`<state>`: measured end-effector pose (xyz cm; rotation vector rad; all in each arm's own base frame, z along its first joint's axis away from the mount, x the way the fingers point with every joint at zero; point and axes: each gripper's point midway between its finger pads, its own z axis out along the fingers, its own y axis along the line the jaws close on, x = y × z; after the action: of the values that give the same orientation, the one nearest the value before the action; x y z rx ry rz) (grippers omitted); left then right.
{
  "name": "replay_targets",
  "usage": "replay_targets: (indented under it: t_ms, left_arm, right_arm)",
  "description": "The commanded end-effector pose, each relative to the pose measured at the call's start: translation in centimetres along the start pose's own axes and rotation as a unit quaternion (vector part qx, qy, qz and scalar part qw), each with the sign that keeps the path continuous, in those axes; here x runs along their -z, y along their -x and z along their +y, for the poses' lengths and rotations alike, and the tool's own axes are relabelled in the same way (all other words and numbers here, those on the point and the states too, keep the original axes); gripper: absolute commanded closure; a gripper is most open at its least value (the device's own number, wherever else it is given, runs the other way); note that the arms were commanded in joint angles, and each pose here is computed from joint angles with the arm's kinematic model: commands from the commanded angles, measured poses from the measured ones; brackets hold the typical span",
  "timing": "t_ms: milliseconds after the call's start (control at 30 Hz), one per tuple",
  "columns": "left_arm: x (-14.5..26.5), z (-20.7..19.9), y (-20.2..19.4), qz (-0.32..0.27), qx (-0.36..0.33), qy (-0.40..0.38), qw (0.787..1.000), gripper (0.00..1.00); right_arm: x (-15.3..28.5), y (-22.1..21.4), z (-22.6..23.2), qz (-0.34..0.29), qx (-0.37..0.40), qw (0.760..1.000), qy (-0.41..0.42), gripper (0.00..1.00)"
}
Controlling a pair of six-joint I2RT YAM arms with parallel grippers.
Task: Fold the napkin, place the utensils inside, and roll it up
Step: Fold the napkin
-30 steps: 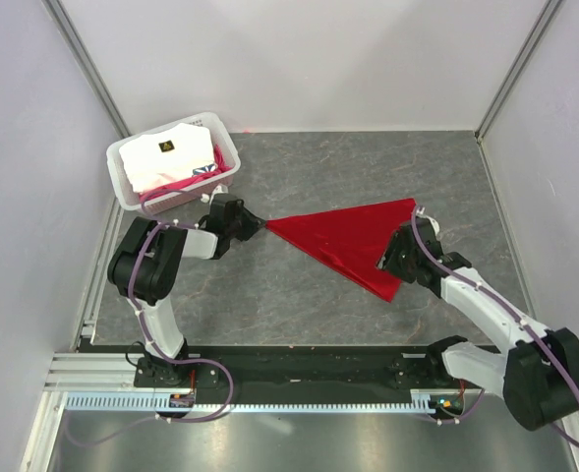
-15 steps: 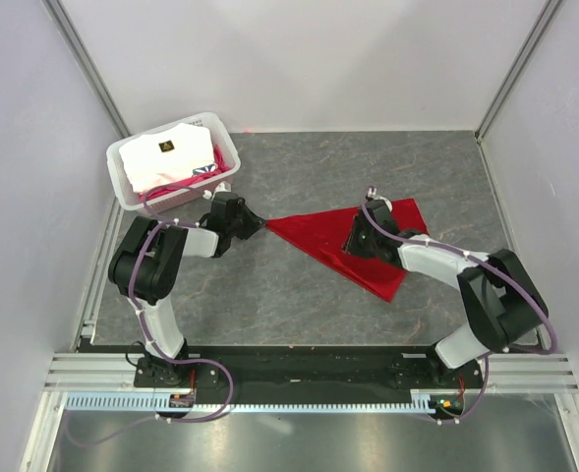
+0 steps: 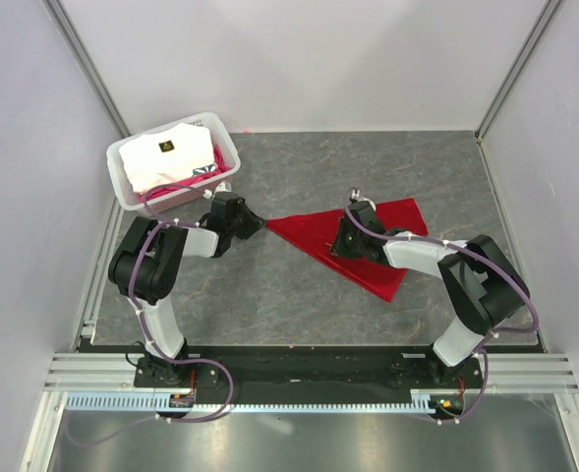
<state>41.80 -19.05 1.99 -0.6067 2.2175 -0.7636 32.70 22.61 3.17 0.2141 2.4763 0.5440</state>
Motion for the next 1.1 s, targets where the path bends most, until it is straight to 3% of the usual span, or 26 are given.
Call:
replay_targets:
  t_ms: [0,300,467,567,700,833,1067]
  left_arm:
    - [-0.3,1.6,-0.9,0.015,-0.03,0.027,0.999,0.98]
    - [0.9,-0.8,-0.2,0.012,-0.032,-0.008,0.999,0.98]
    - [2.9,-4.5,0.5,0.004,-0.059,-0.07,0.996,0.98]
    - [4.0,-7.5,0.2,0.009,-0.087,-0.119,0.989,0.98]
    - [5.2,-11.2,-1.0,0.02,-0.136,-0.173,0.975,0.98]
    - [6.1,-14.4,-2.8,0.031,-0.183,-0.217,0.958,0.98]
    - [7.7,-18.8,-7.9,0.067,-0.247,-0.287,0.923,0.98]
  right_arm:
    - [-0.6,0.5,1.2,-0.012,0.005,1.0,0.014,0.81]
    - [-1.9,-0.6,-0.6,-0.008,0.014,1.0,-0.024,0.83]
    - [-1.4,-0.2,0.5,-0.012,0.015,1.0,-0.007,0.83]
    - [-0.4,1.3,2.1,-0.029,0.016,0.999,0.017,0.74]
    - [1.7,3.7,4.0,-0.059,0.011,0.997,0.042,0.49]
    - [5.4,6.3,4.0,-0.111,0.005,0.994,0.024,0.41]
    - [11.5,8.5,-0.4,-0.199,-0.009,0.978,-0.064,0.34]
